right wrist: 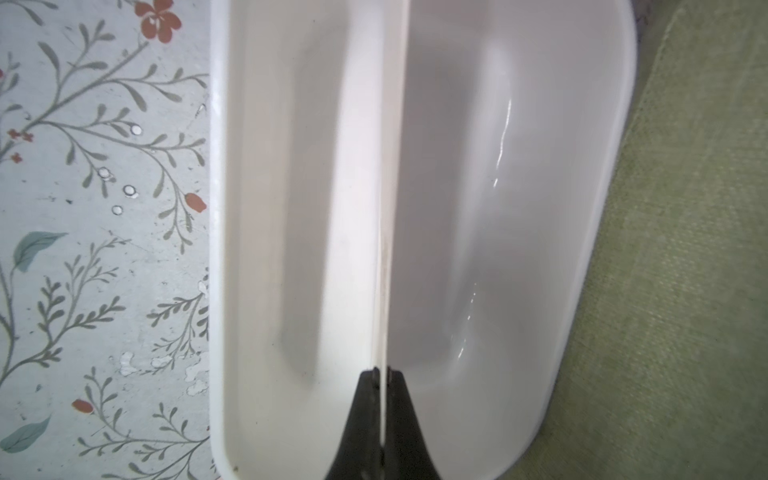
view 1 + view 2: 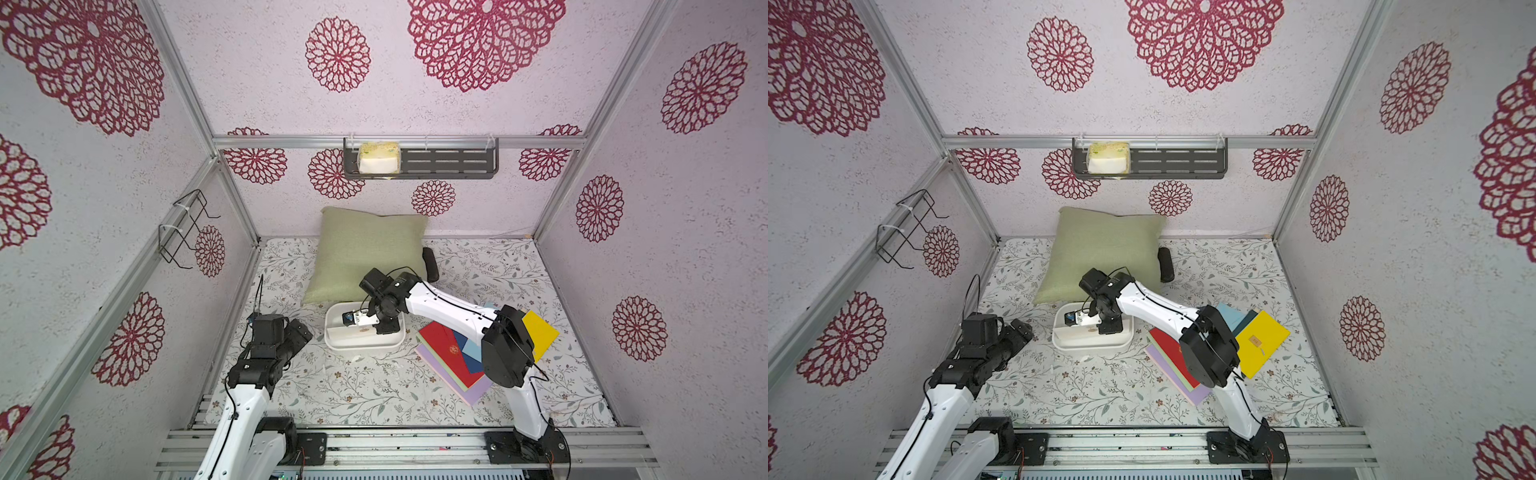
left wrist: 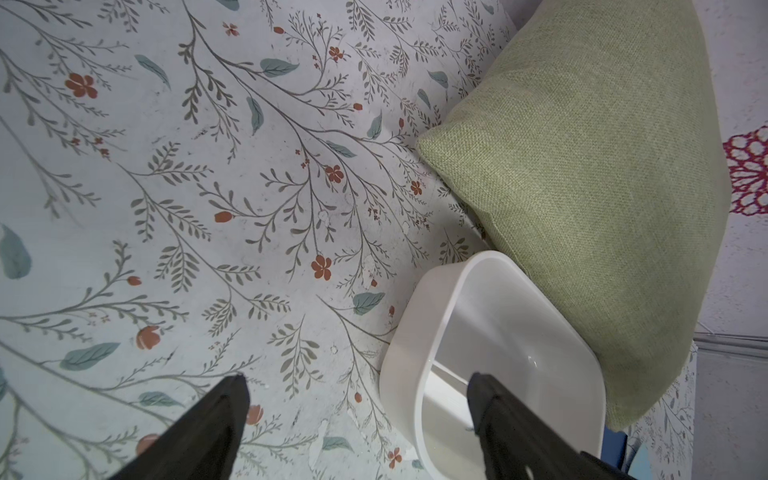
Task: Put the sealed envelopes into the storage box
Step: Place the envelope in the storage box.
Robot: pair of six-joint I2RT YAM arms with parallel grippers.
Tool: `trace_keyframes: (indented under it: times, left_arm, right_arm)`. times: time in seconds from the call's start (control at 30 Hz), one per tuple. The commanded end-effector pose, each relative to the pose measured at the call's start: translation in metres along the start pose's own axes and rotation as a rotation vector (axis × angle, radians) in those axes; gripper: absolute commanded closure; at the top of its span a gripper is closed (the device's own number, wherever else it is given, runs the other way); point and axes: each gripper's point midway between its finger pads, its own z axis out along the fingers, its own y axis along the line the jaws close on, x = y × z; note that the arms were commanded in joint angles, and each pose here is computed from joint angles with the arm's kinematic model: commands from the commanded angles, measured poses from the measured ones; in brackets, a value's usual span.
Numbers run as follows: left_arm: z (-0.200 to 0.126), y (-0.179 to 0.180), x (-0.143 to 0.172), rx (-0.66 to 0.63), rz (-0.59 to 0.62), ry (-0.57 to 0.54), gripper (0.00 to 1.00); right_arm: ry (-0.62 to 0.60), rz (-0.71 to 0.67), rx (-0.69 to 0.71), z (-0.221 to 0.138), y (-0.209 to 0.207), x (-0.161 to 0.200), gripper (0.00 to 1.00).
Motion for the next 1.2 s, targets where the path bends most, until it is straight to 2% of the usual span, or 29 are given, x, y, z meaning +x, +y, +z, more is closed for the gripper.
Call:
trace_keyframes:
  times: [0.0,0.13,0.23,0.47,0.83,1.17]
  left_arm:
    - [0.002,-0.001,0.001,0.017,0.008,0.004,0.10]
    - [0.002,-0.003,0.002,0.029,0.006,0.009,0.10]
    - [0.002,-0.003,0.002,0.029,0.007,0.010,0.10]
    - [0.001,-0.003,0.002,0.028,0.006,0.008,0.09]
    - [0.001,-0.003,0.001,0.027,0.006,0.005,0.10]
    - [0.001,-0.003,0.002,0.031,0.004,0.006,0.10]
  right_arm:
    - [0.012,-0.048,0.008,-0.004,0.000,-0.005,0.90]
    - [0.013,-0.037,0.015,-0.001,-0.002,-0.007,0.69]
    - [0.003,-0.014,0.036,-0.002,-0.009,-0.010,0.60]
    - [-0.027,0.061,0.072,-0.002,-0.033,-0.012,0.56]
    - [-0.092,0.260,0.146,-0.001,-0.082,-0.012,0.54]
    - [-0.089,0.356,0.131,0.007,-0.087,-0.011,0.53]
